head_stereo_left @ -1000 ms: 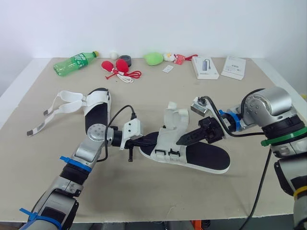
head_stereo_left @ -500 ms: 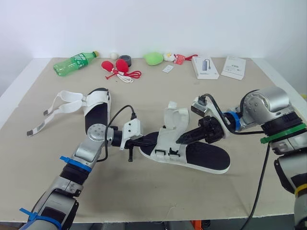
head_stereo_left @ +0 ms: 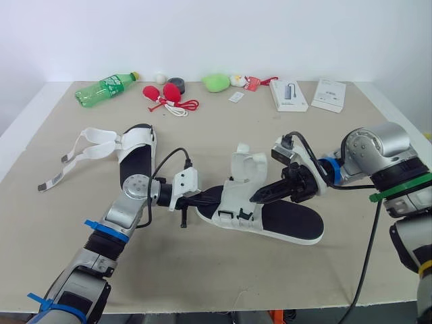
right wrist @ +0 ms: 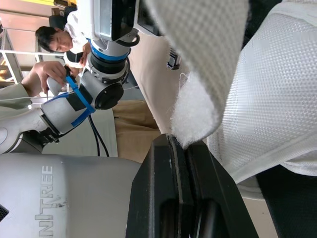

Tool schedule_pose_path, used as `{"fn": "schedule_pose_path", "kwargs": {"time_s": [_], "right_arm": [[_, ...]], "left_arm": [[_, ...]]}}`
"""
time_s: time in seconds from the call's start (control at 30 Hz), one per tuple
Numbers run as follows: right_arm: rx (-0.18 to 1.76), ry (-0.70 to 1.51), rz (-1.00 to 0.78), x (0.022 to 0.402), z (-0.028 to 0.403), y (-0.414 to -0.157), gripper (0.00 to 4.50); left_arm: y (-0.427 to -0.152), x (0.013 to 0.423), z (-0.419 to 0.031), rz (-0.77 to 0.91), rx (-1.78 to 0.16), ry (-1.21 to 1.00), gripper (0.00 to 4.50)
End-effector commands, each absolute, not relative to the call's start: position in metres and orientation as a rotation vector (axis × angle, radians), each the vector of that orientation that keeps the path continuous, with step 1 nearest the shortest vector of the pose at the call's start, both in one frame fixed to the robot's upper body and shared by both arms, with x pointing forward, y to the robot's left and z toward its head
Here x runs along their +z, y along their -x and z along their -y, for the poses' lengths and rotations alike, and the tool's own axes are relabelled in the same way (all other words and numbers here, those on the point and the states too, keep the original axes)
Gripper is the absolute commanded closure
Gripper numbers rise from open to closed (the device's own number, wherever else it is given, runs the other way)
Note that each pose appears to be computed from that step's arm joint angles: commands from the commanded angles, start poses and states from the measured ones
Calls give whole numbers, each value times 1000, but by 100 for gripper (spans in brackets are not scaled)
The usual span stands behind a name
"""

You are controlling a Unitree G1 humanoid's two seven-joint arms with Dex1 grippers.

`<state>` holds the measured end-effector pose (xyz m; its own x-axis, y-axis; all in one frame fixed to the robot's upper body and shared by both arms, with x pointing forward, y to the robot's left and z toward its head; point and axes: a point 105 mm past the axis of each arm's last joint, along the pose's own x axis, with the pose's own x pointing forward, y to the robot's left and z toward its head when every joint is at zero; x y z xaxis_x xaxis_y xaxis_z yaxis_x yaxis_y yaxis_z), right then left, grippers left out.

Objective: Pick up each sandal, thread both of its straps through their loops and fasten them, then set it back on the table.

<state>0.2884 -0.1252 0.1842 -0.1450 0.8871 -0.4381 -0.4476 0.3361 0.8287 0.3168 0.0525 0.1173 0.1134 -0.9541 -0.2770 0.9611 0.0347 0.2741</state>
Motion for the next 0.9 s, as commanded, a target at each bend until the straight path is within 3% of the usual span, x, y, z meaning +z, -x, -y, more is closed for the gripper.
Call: {"fn": "schedule_pose_path", "kwargs": {"time_s": [0.03, 0.9], "right_arm": [[1277, -473, -1171, 199, 122, -290, 447], [1224, -449, -1138, 192, 129, -296, 447]], "left_arm": [[-314, 112, -51, -36, -1484, -449, 450], [-312, 113, -49, -32, -1495, -451, 450]]}}
